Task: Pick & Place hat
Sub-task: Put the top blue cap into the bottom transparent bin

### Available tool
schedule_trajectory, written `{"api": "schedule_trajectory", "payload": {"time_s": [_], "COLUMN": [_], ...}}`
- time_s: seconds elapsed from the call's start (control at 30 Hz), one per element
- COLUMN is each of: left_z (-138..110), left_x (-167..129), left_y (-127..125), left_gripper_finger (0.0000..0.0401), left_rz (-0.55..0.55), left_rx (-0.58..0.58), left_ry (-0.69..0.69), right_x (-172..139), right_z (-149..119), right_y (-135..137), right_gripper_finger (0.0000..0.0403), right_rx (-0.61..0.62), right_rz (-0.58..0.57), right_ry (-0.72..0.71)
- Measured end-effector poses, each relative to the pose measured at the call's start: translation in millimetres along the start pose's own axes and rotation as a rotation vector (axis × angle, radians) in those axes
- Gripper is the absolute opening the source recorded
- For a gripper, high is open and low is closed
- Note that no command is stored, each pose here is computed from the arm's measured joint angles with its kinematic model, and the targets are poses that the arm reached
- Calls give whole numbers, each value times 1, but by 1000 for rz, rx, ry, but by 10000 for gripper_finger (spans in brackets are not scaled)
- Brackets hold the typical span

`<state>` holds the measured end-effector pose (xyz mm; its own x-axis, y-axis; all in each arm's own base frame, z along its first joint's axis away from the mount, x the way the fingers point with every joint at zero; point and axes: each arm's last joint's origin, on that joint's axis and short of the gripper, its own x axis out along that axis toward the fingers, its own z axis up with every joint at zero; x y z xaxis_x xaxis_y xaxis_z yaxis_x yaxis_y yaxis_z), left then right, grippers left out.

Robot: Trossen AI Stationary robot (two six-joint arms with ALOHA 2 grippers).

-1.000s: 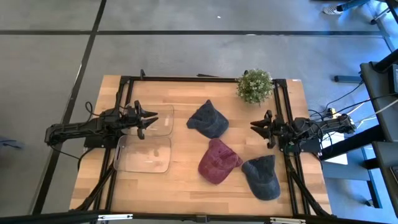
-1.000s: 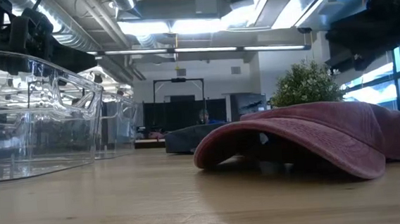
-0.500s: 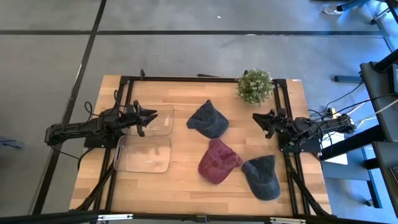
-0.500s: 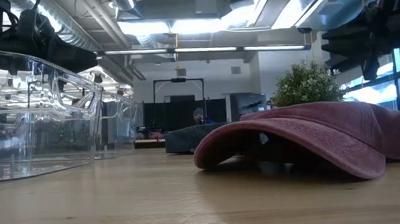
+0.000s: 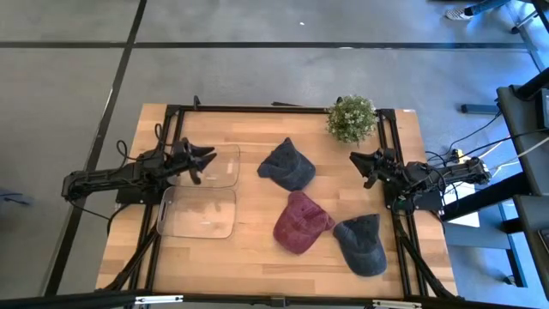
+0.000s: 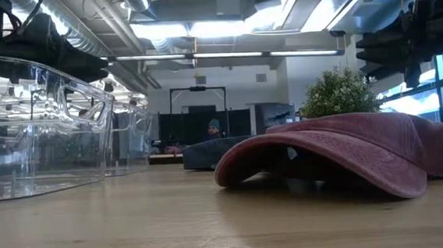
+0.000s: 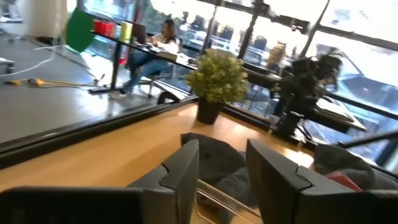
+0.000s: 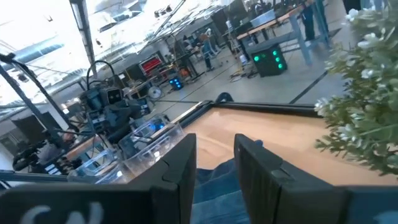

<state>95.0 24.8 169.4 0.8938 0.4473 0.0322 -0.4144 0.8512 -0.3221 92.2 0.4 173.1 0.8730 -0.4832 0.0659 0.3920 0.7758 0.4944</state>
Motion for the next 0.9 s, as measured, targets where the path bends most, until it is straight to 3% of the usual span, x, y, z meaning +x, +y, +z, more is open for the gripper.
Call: {"api": "schedule_trajectory", "payload": {"time_s": [0.3, 0.5, 0.63, 0.9], "left_z": [1, 7, 13, 13], "left_x": [0, 1, 3, 12], "left_y": [1, -2, -5, -8], "left_gripper_finger": [212, 212, 206, 203], "left_rz": [33, 0, -20, 12], "left_rx": [-14, -92, -37, 10], "left_ry": [-15, -77, -84, 18], "right_x": [0, -1, -2, -2], "right_z": [1, 3, 4, 4], "right_y": [-4, -8, -10, -9], "right_gripper_finger": [110, 110, 110, 110], "right_rx": [-55, -48, -3, 56], "right_rz": [-130, -282, -349, -321], "right_ry": [-54, -125, -167, -170]}}
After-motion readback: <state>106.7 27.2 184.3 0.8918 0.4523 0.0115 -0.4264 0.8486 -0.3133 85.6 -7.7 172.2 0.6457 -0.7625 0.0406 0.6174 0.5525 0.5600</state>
